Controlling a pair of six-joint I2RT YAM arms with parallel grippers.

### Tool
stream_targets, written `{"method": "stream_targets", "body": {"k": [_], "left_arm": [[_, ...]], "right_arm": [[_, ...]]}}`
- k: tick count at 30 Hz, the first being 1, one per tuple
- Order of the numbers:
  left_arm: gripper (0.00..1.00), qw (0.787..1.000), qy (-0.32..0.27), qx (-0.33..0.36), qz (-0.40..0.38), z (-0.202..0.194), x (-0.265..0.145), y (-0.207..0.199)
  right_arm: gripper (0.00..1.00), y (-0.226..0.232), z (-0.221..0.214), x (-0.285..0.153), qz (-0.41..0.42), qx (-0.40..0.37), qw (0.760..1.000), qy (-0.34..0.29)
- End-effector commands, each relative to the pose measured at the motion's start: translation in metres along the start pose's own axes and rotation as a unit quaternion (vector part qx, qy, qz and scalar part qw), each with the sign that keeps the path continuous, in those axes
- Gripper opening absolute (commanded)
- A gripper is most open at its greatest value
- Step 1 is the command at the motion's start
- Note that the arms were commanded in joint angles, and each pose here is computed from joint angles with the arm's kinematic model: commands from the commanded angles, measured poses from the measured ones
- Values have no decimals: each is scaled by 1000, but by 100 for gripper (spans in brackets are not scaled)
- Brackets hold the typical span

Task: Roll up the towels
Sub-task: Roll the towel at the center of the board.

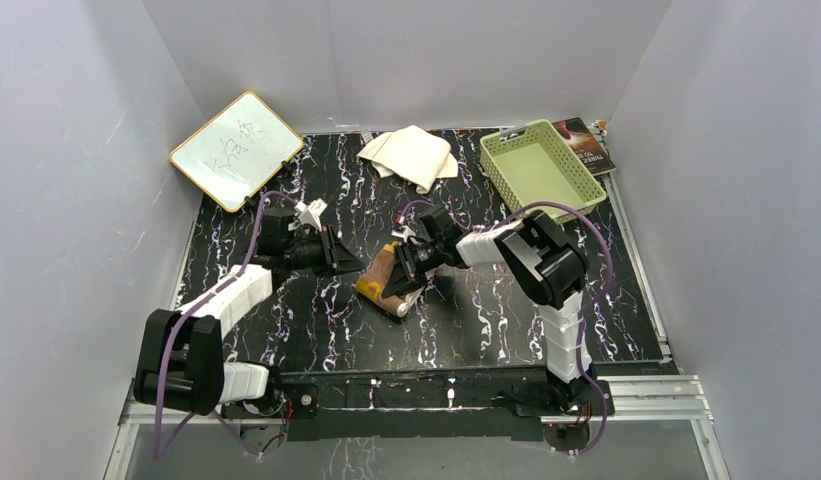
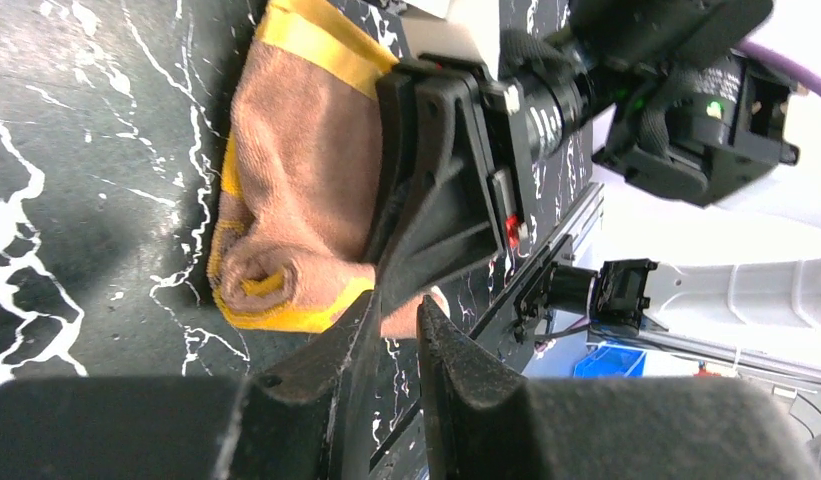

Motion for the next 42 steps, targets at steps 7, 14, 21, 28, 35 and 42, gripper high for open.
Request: {"method": "stream_targets", "body": {"k": [7,14,21,28,35,42], "left_arm": [[14,999,35,-27,-26,-16,27,7],[13,997,50,-43,-32,-23,50,18],[12,997,34,-58,-32,-21,64,28],[8,996,-9,-60,67,-27,66,58],[5,992,1,-66,107,-38,71,81],[5,990,21,-72,116,-45,77,93]], "right_arm": [[0,-39,11,-3,-26,81,996,0],[0,-53,1,1,-43,101,994,9],[0,-56,-1,1,-57,103,993,16],[7,-49,6,-5,-100,63,993,13],[51,-15,32,-25,-196,-46,979,-22],[56,29,33,-41,-260,-200,942,-68]]}}
Point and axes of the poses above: each gripper's point midway between its finger pads, its own x axis out along the fingers, its own y axis along the line the jaws close on, z = x × y, the point moved 10 cm from there along -x, back along the fingers, and after that the axes turned 12 degrees about -x, right-handed, at the moved point
